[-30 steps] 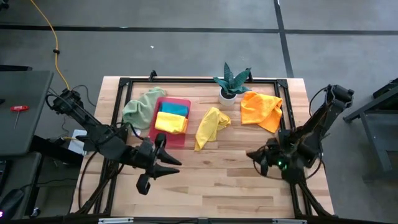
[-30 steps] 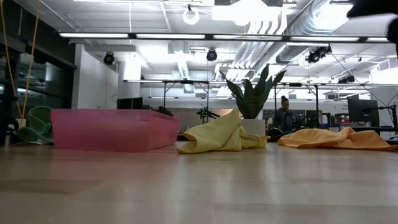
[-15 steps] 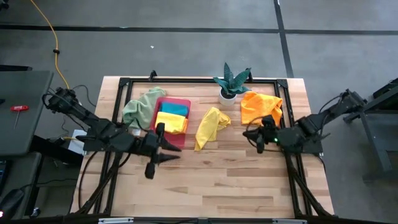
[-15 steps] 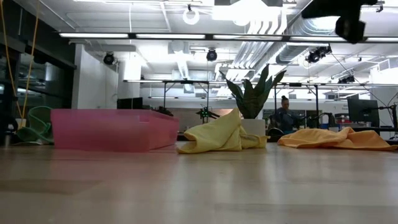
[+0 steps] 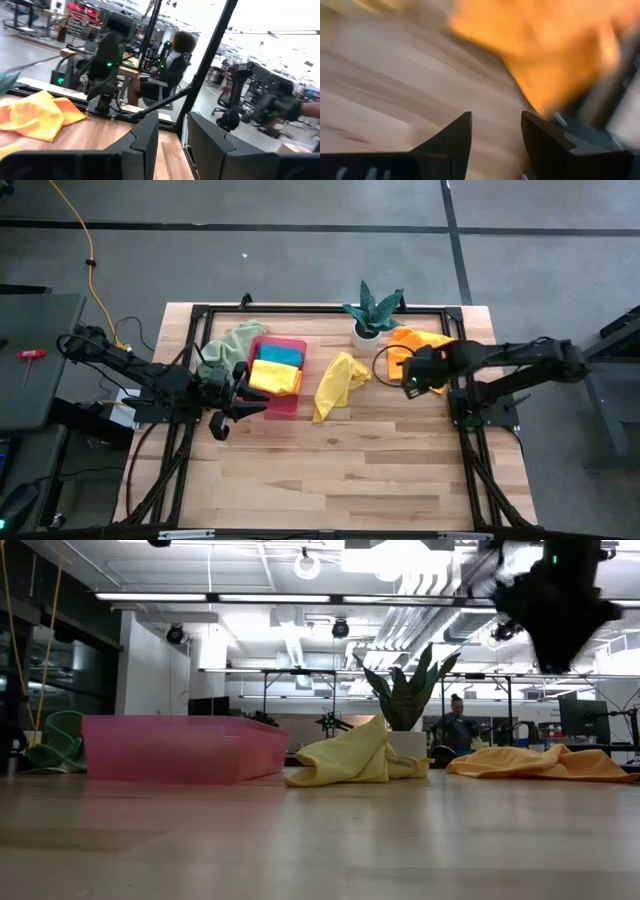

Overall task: Fold microfiber towels
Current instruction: Fold the orange microfiber cloth

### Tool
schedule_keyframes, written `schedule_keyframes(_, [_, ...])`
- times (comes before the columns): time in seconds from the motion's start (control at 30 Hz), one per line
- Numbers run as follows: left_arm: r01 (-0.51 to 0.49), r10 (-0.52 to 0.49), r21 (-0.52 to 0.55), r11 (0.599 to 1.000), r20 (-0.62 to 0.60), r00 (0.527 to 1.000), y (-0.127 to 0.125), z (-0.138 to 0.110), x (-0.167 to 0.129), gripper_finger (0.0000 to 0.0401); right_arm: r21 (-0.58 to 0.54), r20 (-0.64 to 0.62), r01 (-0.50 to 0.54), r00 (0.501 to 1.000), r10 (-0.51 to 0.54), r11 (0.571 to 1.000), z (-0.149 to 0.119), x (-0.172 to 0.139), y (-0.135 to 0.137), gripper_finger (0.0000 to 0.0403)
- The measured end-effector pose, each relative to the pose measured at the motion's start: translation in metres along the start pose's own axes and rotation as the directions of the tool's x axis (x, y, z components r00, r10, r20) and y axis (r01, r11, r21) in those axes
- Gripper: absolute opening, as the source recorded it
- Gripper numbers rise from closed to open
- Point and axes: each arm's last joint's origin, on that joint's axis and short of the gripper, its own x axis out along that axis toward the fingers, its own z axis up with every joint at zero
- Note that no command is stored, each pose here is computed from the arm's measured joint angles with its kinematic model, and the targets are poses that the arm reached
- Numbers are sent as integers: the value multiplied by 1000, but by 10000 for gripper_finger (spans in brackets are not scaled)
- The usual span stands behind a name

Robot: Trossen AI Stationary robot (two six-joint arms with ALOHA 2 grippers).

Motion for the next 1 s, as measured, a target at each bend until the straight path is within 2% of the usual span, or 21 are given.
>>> schedule_keyframes(0.07, [26, -26, 4, 1000, -12, 1000, 1, -2, -1, 94, 3, -125, 68, 990, -67, 998, 3, 13, -4, 165])
schedule_keyframes(0.17, [64, -64, 0, 998, -40, 997, 2, -4, -1, 94, -42, -256, 58, 964, -67, 997, 4, 36, -6, 162])
schedule_keyframes(0.23, [81, -81, -1, 997, -46, 996, 2, -4, -1, 94, -55, -288, 52, 955, -66, 997, 7, 50, -8, 159])
schedule_keyframes(0.57, [59, -60, -31, 998, -43, 997, 2, -4, 0, 94, -61, -427, 166, 887, -176, 984, 22, 95, -26, 138])
schedule_keyframes(1.0, [23, -26, -105, 994, -31, 999, 3, -4, 0, 94, -242, -552, 150, 791, -264, 959, 39, 136, -32, 138])
